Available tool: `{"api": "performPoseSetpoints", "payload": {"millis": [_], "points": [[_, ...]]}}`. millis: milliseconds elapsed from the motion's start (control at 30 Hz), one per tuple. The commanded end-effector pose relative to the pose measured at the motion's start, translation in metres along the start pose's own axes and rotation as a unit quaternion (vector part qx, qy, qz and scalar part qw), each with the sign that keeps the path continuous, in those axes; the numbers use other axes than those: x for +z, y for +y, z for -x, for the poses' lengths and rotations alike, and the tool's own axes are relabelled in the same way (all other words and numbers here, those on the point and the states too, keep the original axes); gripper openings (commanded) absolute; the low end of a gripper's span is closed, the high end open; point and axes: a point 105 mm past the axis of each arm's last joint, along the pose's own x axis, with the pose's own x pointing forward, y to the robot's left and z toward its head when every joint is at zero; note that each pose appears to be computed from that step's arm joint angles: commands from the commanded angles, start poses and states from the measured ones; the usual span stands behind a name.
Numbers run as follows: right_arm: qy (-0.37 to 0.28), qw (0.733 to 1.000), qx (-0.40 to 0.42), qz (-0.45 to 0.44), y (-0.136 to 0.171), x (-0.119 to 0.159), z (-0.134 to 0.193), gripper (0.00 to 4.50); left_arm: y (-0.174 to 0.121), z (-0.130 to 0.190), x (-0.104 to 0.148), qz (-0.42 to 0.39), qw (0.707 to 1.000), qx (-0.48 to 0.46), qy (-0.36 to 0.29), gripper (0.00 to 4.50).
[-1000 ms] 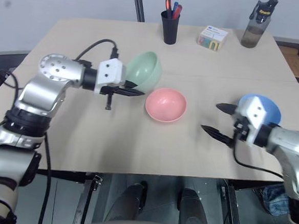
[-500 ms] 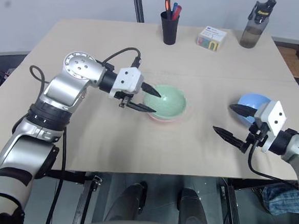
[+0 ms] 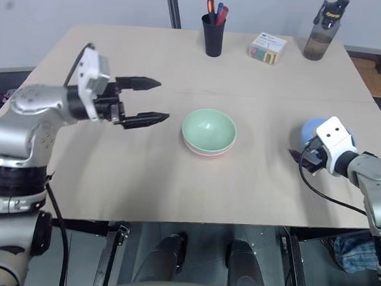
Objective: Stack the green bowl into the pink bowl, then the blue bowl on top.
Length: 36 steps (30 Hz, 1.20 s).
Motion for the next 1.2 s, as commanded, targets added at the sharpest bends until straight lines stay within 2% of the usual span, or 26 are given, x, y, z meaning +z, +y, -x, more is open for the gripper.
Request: {"api": "performPoseSetpoints", "payload": {"millis": [33, 100, 200, 233, 267, 333, 367, 433, 500, 600, 700, 833, 1000, 1133, 1200], "points": [[0.013, 1.000, -0.015, -0.010, -0.012, 0.003, -0.005, 3.96, -0.006, 0.025, 0.013, -0.021, 0.998, 0.051, -0.012, 4.50], [0.021, 1.000, -0.016, -0.017, -0.015, 0.000, -0.009, 3.22, -0.010, 0.034, 0.009, -0.004, 0.998, 0.056, -0.006, 4.50], [0.028, 0.999, -0.016, -0.020, -0.017, -0.002, -0.014, 1.86, -0.015, 0.041, 0.006, 0.009, 0.998, 0.059, 0.003, 4.50], [0.030, 0.999, -0.015, -0.020, -0.018, -0.003, -0.015, 1.67, -0.016, 0.042, 0.006, 0.011, 0.998, 0.060, 0.004, 4.50], [0.033, 0.999, -0.015, -0.018, -0.019, -0.004, -0.017, 1.01, -0.018, 0.043, 0.005, 0.018, 0.998, 0.059, 0.005, 4.50], [0.032, 0.999, -0.012, -0.010, -0.019, -0.002, -0.019, 0.56, -0.019, 0.044, 0.003, 0.017, 0.998, 0.067, 0.010, 4.50], [0.027, 1.000, -0.012, -0.004, -0.018, 0.002, -0.020, 0.03, -0.017, 0.045, 0.002, 0.002, 0.996, 0.082, 0.015, 4.50], [0.013, 1.000, -0.004, 0.011, -0.016, 0.011, -0.021, 0.03, -0.013, 0.046, -0.001, -0.024, 0.993, 0.114, 0.019, 4.50], [-0.022, 0.999, 0.024, 0.024, -0.005, 0.027, -0.022, 0.03, -0.012, 0.047, -0.001, -0.012, 0.992, 0.122, -0.007, 4.50], [-0.105, 0.989, 0.088, 0.053, 0.021, 0.062, -0.021, 0.03, -0.013, 0.048, -0.001, -0.020, 0.991, 0.127, -0.039, 4.50], [-0.169, 0.971, 0.164, 0.036, 0.051, 0.091, -0.017, 0.03, -0.016, 0.048, -0.004, -0.015, 0.991, 0.125, -0.040, 4.50], [-0.241, 0.930, 0.275, 0.047, 0.110, 0.135, -0.018, 0.03, -0.023, 0.047, -0.006, 0.008, 0.993, 0.110, -0.046, 4.50], [-0.260, 0.891, 0.368, 0.059, 0.159, 0.150, -0.022, 0.03, -0.027, 0.048, -0.005, 0.011, 0.992, 0.115, -0.049, 4.50], [-0.261, 0.881, 0.392, 0.051, 0.172, 0.156, -0.026, 0.03, -0.029, 0.049, -0.003, 0.013, 0.992, 0.120, -0.048, 4.50], [-0.258, 0.884, 0.385, 0.060, 0.172, 0.157, -0.034, 0.78, -0.031, 0.049, -0.003, 0.014, 0.991, 0.123, -0.048, 4.50]]}}
